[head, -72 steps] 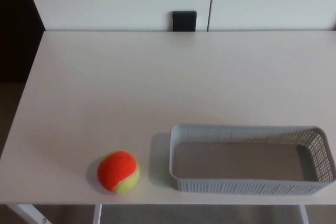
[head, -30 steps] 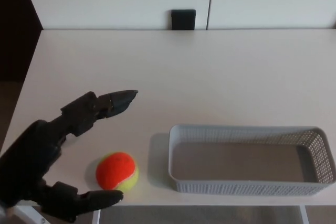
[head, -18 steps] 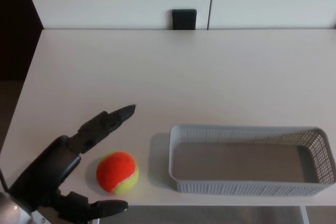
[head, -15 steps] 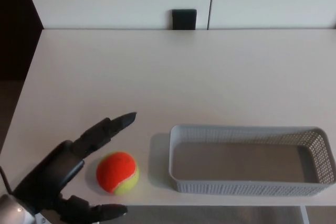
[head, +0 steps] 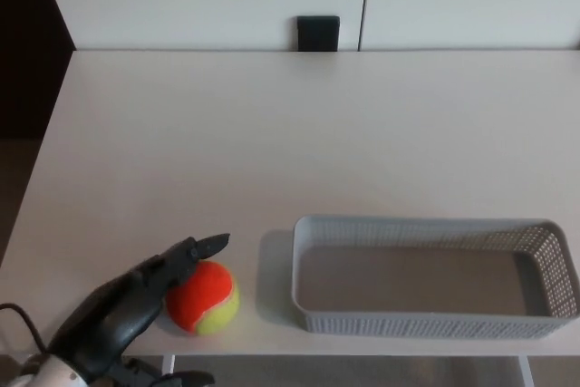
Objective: The robot walk towards a table in front and uses its left hand to pickup a tennis ball on the left side and put it in a container on the right hand side
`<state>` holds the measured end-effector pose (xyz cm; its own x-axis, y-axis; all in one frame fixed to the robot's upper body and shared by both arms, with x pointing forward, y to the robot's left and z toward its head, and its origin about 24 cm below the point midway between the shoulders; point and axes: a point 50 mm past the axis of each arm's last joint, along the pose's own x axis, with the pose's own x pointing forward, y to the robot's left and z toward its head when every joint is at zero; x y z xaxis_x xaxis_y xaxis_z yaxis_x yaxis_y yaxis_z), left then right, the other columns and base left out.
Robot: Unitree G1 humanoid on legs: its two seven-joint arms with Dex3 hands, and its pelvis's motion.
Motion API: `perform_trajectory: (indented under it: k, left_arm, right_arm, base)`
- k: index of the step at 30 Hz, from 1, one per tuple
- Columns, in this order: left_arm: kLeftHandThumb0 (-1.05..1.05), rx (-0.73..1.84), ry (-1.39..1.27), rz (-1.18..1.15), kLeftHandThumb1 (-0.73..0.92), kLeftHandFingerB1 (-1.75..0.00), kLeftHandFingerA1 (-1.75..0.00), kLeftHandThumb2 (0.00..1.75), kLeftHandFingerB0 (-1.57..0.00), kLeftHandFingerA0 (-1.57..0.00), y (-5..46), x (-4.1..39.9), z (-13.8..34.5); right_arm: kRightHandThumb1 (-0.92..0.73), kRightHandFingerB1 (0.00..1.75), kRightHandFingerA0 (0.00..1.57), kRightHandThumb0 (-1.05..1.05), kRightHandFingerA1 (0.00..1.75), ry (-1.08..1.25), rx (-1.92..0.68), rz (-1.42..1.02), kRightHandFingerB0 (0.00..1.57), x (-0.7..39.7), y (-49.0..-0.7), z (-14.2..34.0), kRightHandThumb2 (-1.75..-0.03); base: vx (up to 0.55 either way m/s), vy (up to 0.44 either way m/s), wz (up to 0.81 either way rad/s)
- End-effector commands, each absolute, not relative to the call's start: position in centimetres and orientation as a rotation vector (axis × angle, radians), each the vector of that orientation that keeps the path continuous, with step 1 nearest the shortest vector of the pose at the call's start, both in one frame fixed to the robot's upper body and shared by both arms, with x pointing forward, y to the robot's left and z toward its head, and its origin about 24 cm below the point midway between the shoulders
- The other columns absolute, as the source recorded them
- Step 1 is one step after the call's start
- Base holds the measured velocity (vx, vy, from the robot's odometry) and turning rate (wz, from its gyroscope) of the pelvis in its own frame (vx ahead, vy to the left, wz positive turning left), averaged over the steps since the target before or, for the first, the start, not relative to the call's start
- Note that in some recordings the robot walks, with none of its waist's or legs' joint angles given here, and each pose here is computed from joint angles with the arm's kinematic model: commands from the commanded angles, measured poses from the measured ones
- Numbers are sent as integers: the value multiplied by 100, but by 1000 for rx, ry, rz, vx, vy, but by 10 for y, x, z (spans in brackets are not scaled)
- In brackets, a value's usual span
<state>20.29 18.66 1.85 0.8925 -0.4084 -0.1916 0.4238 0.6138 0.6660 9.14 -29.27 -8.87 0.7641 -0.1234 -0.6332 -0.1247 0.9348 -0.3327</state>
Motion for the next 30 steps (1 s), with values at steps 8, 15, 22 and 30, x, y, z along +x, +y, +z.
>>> perform_trajectory:
  k: [8, 15, 22, 30]
  left_arm:
    - [-34, 963, -15, -193, 40, -30, -40, 58, -13, -18, 187, 208, 1]
    - [-42, 946, -74, -205, 39, -34, -49, 62, -15, -40, 181, 209, 3]
    - [-9, 926, -50, -268, 85, -44, -66, 65, -66, -110, 172, 209, 5]
    - [2, 916, -11, -295, 77, -64, -83, 66, -94, -120, 171, 209, 5]
  right_arm:
    - [-51, 49, 68, -45, 57, 755, -422, 22, 46, 91, -306, -86, -76]
    - [-52, 49, 67, -44, 57, 734, -424, 28, 47, 94, -305, -83, -76]
    - [-51, 50, 67, -43, 56, 745, -421, 20, 50, 95, -307, -87, -75]
    - [-51, 50, 68, -44, 56, 745, -439, 24, 50, 98, -308, -87, -76]
  base:
    - [0, 0, 0]
    - [0, 0, 0]
    - [0, 0, 0]
    - [0, 0, 0]
